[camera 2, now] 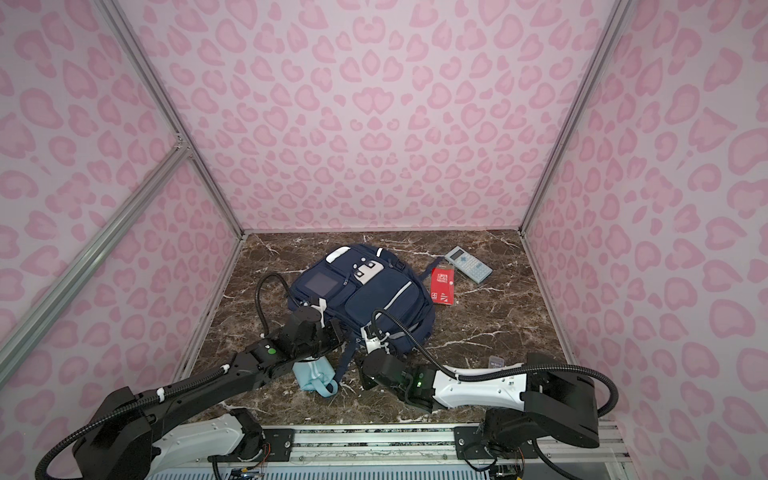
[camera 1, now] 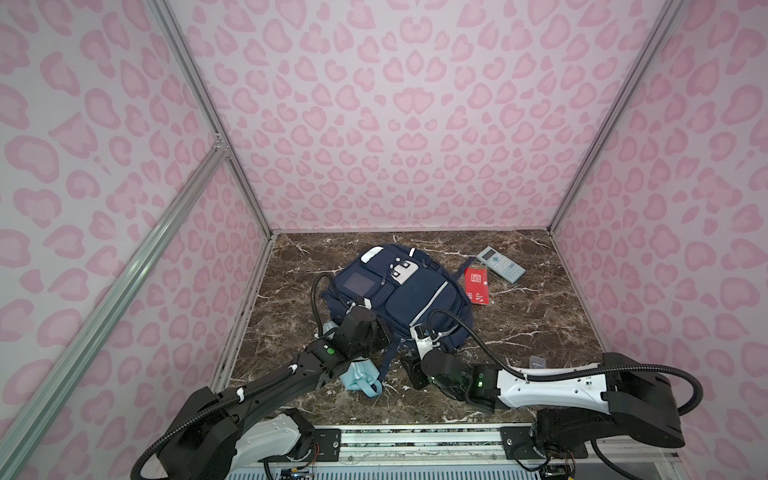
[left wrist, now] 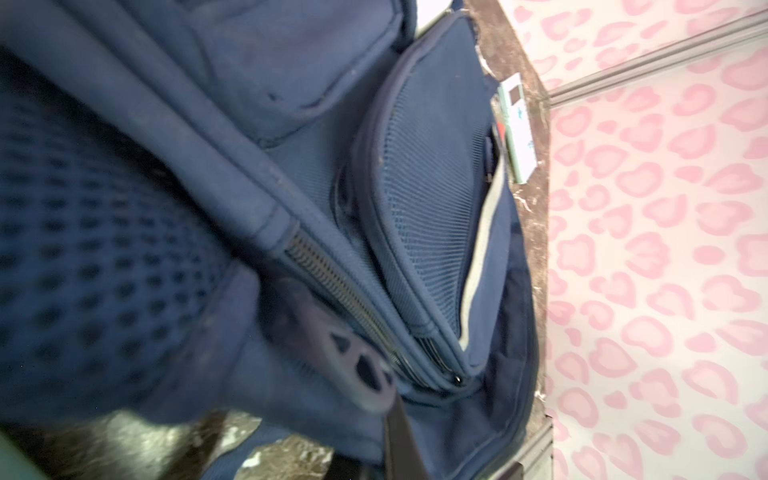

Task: Pack books, pencil case, and school supplies into a backpack
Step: Zip the student bag at the center of the table.

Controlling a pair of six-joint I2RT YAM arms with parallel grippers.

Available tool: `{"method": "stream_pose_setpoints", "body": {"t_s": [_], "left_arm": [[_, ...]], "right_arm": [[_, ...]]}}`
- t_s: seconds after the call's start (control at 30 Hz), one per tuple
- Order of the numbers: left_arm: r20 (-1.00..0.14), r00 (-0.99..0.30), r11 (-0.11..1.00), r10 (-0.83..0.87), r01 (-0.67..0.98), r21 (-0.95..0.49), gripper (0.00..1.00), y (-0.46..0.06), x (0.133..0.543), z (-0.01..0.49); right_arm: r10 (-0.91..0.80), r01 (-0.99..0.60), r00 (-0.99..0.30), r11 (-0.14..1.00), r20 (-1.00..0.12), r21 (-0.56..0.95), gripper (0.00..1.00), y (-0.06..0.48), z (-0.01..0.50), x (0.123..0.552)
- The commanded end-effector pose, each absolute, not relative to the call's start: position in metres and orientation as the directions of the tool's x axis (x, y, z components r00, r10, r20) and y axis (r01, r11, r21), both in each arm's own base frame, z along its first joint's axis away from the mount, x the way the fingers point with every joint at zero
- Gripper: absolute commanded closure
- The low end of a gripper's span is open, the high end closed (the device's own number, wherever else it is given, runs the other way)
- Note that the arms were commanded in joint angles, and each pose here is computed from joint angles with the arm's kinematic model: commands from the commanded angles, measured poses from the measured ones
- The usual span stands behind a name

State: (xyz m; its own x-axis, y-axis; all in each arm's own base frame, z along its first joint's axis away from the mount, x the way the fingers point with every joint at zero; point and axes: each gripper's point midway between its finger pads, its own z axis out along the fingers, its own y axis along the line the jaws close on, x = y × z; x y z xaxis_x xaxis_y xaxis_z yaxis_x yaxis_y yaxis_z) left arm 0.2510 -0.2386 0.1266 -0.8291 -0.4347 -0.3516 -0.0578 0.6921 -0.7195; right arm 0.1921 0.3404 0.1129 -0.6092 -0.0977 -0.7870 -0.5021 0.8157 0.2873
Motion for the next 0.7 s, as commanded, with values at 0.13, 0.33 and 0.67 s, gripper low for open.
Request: {"method": "stream_pose_setpoints", "body": {"t_s": [0.13,0.33,0.67], "left_arm": [[-0.363,-0.826,0.636,-0.431,0.007,-0.771,0.98,-0.253,0.25,0.154],[-0.346,-0.841,0.618,-0.416,0.017,-0.786,0.98,-0.26,0.241,0.152],[-0.372,-0.835,0.667,-0.406,0.008,-0.745,0.98,-0.252,0.242,0.147]], "right_arm": [[-0.067,-0.437,-0.512,0.879,-0.857,0.192,0.48,0.337,0.129,0.226],[-0.088,-0.337,-0.45,0.938,-0.889,0.077,0.56,0.33,0.136,0.244],[-0.11,-0.306,-0.473,0.951,-0.874,0.046,1.0,0.316,0.135,0.246]]}}
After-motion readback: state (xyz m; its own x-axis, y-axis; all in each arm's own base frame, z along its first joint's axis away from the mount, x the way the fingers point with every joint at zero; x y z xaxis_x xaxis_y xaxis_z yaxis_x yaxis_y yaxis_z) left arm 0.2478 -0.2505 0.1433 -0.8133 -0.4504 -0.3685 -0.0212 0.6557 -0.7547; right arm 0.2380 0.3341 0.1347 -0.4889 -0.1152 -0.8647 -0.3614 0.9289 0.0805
